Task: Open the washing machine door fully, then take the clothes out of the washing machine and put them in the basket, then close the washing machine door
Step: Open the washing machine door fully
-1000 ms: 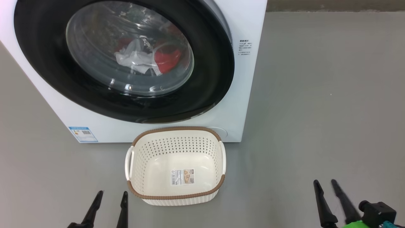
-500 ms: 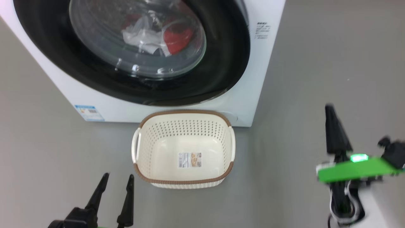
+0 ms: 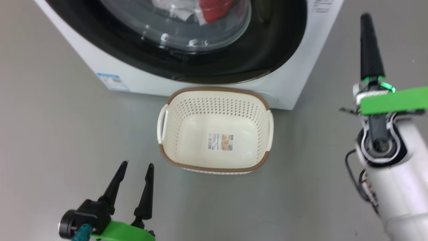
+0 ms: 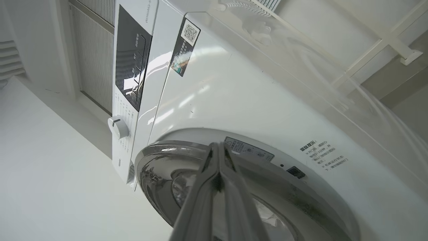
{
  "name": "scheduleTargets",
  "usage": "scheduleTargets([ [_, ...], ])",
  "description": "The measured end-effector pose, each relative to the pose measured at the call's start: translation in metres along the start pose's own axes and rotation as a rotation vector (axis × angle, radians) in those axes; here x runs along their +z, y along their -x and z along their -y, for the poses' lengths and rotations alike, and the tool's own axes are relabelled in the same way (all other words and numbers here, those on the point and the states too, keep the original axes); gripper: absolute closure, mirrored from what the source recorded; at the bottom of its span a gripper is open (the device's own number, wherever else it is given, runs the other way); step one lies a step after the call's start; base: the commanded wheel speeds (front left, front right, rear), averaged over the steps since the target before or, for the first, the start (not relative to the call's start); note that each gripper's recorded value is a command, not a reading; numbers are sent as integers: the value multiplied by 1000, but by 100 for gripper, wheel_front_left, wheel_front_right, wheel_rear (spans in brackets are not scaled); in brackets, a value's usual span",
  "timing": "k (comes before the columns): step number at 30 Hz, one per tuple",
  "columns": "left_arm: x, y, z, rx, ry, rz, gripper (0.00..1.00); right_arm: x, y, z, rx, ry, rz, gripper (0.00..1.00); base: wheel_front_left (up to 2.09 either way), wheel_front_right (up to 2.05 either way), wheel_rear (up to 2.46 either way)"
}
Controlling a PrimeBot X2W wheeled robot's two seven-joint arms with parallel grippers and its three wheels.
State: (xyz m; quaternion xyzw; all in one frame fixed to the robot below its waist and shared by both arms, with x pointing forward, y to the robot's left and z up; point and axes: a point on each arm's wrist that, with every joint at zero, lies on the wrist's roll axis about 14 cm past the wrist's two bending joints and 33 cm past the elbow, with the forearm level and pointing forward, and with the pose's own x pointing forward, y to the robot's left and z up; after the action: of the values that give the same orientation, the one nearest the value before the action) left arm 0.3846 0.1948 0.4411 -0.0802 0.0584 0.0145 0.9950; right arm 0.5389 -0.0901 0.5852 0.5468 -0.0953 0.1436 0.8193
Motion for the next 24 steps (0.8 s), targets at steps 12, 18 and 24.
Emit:
scheduleTargets([
  [12,-13,-15,-16,47,13,-38,0,-30,-58,18,18,-240,-182,100,0,0,0],
  [18,-18,-21,-21,61,12,-52,0,-48,-71,31,9,-304,-306,100,0,0,0],
  [24,-24,-26,-25,68,12,-67,0,-64,-85,42,8,-352,-423,100,0,0,0],
])
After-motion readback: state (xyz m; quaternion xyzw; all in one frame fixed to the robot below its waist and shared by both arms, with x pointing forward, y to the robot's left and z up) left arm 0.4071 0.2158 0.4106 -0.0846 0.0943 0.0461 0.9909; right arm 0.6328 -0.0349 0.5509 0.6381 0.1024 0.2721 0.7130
